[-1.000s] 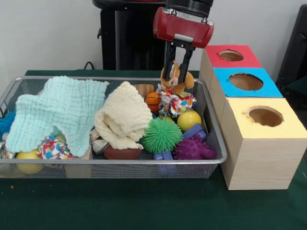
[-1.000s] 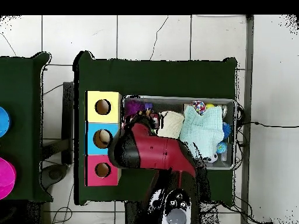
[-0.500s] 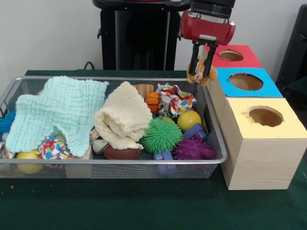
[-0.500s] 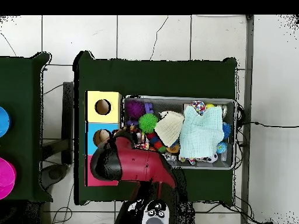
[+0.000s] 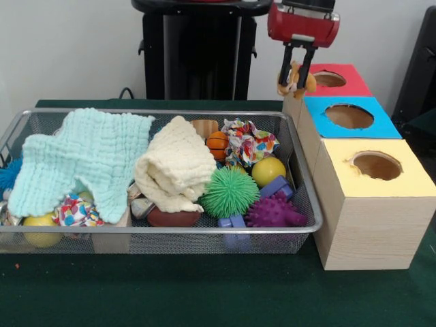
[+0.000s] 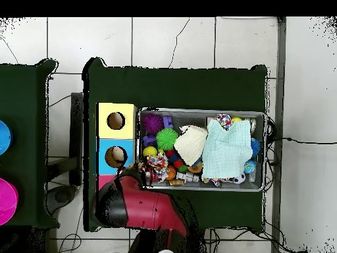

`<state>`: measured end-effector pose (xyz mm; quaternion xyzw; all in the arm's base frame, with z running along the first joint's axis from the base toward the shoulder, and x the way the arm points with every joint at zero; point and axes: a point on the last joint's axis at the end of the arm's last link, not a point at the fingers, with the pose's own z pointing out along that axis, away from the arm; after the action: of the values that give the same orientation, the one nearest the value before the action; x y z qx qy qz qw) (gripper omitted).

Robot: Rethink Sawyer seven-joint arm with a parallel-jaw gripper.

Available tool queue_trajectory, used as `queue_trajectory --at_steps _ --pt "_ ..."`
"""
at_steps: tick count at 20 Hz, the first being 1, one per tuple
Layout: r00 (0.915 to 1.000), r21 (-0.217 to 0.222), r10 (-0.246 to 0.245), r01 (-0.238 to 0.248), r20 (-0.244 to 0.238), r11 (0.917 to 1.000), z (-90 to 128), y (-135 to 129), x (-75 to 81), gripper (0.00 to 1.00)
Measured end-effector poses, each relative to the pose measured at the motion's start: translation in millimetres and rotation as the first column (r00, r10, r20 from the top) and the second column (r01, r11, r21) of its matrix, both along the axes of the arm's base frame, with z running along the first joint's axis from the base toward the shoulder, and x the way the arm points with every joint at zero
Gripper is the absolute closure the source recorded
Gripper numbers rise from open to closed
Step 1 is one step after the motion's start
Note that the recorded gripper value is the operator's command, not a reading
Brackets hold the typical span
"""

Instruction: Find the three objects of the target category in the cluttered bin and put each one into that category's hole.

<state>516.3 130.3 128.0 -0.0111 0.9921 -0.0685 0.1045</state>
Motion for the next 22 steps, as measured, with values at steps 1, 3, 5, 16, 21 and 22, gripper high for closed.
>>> queue_trajectory --at_steps 1,3,5,16,21,22 --pt "0.9999 0.005 -0.01 0.01 -0.011 0.9999 0.4 4.8 -10.3 1.0" --pt "0.9994 0.012 -0.026 0.026 -0.021 0.9996 0.1 8.8 -18.8 1.0" --pt "0.9968 0.024 -0.065 0.066 -0.047 0.9975 -3.7 13.7 -34.8 1.0" --pt "0.972 0.048 -0.23 0.232 -0.049 0.9715 -25.0 51.0 -97.4 1.0" --pt "0.9572 0.061 -0.289 0.289 0.002 0.9554 -28.9 56.3 -102.9 1.0" --pt "0.9537 0.064 -0.301 0.299 0.011 0.952 -29.6 56.5 -103.6 1.0"
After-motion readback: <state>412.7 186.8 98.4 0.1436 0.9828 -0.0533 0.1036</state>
